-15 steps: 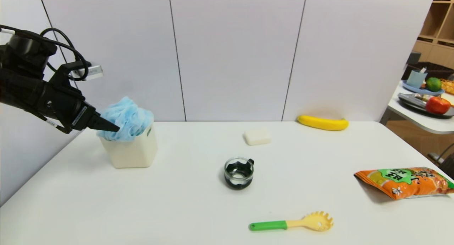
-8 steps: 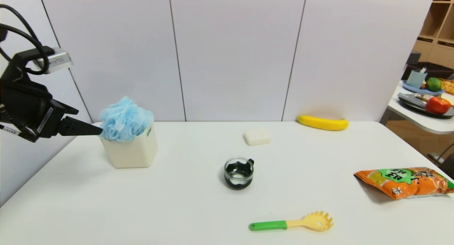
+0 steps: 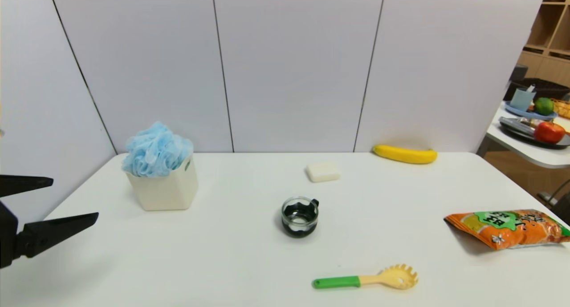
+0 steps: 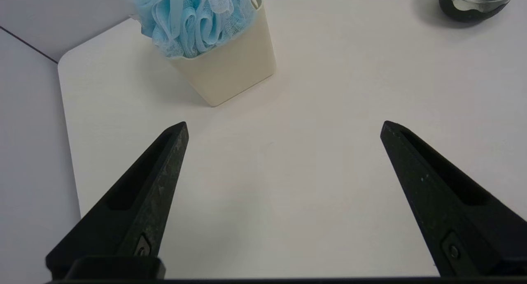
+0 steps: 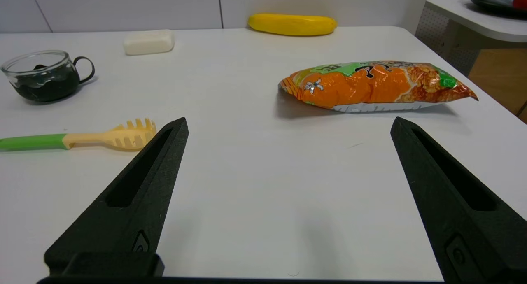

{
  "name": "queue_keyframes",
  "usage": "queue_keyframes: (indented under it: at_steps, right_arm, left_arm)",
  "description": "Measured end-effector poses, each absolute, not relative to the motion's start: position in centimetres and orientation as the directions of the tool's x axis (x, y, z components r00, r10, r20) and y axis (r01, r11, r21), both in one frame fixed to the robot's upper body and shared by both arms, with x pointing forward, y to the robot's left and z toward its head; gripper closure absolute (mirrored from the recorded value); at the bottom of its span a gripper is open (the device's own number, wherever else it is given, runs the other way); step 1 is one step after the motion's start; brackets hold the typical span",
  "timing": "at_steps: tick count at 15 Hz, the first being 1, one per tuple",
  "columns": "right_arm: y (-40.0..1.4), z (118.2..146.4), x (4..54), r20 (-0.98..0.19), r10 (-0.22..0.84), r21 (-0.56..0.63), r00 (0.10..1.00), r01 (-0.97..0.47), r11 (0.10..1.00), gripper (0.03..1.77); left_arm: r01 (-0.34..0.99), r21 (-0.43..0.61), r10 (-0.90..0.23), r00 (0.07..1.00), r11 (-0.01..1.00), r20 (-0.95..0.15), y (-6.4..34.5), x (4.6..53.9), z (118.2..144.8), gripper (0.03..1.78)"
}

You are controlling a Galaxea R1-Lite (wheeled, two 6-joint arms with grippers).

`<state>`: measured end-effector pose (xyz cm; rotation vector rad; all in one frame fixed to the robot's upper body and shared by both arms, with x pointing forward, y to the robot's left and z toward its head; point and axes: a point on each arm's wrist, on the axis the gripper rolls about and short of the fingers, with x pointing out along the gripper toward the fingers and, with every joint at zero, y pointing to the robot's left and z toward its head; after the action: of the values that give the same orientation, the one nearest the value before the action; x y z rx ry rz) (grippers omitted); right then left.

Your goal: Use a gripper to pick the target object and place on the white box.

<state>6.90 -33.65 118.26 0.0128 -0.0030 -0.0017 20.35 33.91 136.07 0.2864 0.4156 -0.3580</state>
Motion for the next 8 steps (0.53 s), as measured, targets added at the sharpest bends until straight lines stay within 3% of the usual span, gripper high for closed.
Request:
queue_keyframes:
  at_steps: [8]
  right_arm:
    - [-33.6, 118.3, 6.9, 0.002, -0.002, 0.013, 1.000, 0.002, 1.000, 0.10]
  left_arm:
    - [0.328, 0.232, -0.292, 0.940, 0.916, -0.176, 32.6, 10.0, 129.6, 0.12]
